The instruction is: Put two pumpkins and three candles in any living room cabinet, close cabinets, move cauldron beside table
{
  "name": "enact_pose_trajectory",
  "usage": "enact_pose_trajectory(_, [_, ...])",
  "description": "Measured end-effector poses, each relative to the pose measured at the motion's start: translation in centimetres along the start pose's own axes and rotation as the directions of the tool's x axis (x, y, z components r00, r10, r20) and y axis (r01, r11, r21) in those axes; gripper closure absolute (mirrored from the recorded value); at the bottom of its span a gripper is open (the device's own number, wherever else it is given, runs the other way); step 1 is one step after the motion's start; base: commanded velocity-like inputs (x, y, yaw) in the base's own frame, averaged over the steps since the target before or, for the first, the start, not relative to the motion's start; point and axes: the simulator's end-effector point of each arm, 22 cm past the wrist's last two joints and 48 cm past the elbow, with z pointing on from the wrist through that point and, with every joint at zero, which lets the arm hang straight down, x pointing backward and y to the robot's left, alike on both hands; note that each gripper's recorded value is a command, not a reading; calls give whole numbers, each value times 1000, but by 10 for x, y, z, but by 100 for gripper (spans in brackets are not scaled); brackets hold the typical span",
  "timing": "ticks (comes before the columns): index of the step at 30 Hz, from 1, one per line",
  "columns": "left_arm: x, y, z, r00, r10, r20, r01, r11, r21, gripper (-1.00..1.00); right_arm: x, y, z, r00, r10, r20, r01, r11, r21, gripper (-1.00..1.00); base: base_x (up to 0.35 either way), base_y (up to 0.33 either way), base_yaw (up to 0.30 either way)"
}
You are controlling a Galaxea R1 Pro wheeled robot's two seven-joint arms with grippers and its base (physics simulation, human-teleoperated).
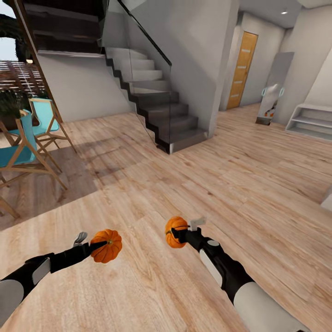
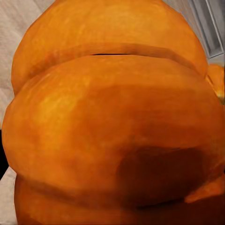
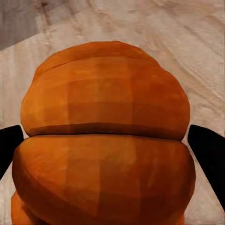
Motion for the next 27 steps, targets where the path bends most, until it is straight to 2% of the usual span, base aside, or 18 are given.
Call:
enact_pose_trajectory(3, [15,1,2,999,-3,-45,2,1000,-23,100,4,3,-1,1000,5,-22,-6,1000,-14,100,0,0,9])
enact_pose_trajectory(7, [39,16,11,995,-26,-97,13,991,-130,100,14,0,-4,998,8,-58,-9,1000,-5,100,0,0,190])
enact_pose_trajectory(10, [39,19,13,995,-36,-96,19,984,-176,100,22,-6,-7,996,5,-85,-5,1000,8,100,0,0,269])
enact_pose_trajectory(14, [39,20,10,994,-39,-101,17,977,-211,100,30,-12,-10,996,6,-90,-4,1000,23,100,0,0,284])
enact_pose_trajectory(17, [41,29,8,993,-41,-109,8,960,-280,100,45,-20,-14,995,7,-97,-3,999,43,100,0,0,287])
enact_pose_trajectory(21, [49,32,7,992,-59,-115,18,945,-328,100,61,-27,-21,993,10,-120,-2,998,63,100,0,0,288])
enact_pose_trajectory(22, [56,35,5,990,-58,-132,10,939,-343,100,63,-28,-22,992,10,-125,-2,998,67,100,0,0,288])
enact_pose_trajectory(25, [58,41,-3,992,-64,-108,19,929,-370,100,64,-31,-26,991,12,-133,-1,997,77,100,0,0,288])
enact_pose_trajectory(26, [68,47,-10,991,-82,-110,33,921,-389,100,65,-32,-28,990,9,-140,2,997,80,100,0,0,288])
enact_pose_trajectory(27, [80,52,-17,986,-78,-146,12,913,-408,100,67,-32,-29,989,3,-147,9,997,81,100,0,0,288])
